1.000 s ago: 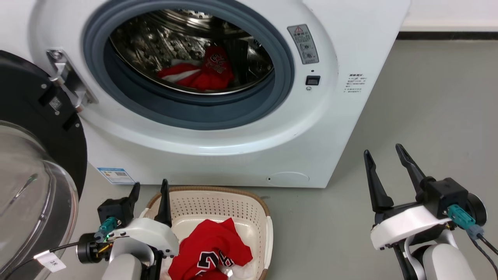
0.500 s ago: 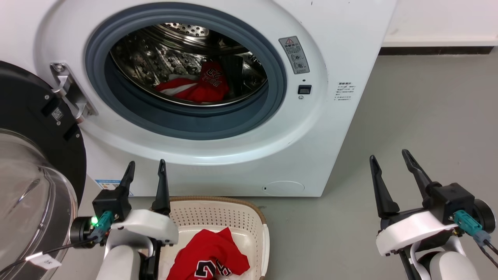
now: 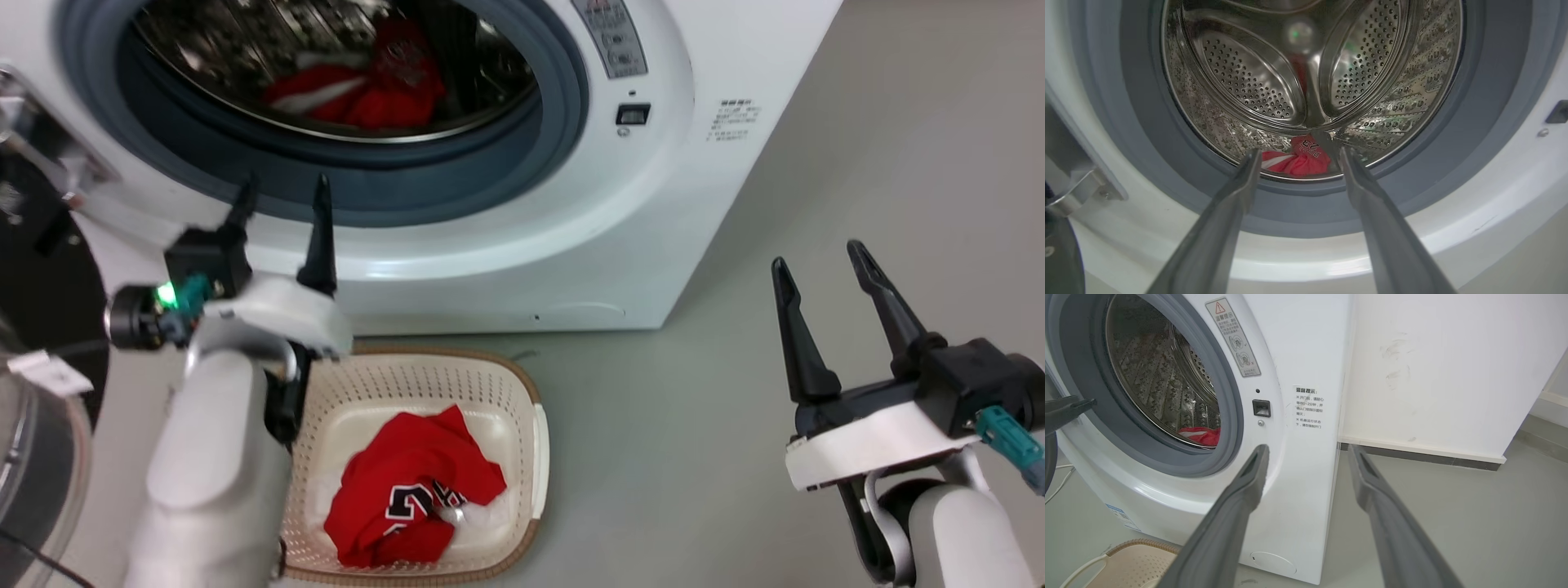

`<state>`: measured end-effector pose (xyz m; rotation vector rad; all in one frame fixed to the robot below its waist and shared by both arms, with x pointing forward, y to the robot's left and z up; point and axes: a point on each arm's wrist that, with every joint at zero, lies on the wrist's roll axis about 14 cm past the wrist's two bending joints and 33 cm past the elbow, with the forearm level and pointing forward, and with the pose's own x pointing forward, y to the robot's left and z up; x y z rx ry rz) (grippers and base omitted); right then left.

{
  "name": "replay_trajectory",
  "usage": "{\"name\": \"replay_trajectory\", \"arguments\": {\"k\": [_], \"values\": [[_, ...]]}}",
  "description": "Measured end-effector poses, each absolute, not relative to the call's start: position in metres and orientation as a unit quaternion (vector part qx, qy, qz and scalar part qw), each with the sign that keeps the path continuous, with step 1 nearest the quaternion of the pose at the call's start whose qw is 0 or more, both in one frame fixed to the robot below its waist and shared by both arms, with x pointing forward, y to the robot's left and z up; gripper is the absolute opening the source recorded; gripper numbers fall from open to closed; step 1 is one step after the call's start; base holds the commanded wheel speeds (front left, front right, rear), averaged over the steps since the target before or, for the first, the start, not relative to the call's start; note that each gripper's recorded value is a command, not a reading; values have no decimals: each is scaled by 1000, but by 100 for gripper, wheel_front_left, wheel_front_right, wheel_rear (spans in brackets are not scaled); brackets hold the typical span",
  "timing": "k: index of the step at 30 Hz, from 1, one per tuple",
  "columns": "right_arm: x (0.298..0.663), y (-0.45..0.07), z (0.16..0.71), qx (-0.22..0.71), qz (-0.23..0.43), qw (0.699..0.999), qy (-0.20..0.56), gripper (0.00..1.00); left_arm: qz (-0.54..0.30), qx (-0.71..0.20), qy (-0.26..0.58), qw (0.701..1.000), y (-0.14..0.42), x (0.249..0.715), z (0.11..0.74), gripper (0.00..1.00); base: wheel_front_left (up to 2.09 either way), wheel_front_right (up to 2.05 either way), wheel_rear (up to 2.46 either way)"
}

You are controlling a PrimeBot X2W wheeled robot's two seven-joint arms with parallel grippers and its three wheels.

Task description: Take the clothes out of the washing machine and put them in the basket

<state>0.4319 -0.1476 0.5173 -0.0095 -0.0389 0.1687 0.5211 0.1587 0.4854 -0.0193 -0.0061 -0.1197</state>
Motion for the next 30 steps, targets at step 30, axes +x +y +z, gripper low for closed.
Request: {"name": "replay_trajectory", "arguments": {"k": [30], "values": [[446,-200,401,56,8,995,86,100,-119,103,261,952,121,729,343,100,0,0,0]]}}
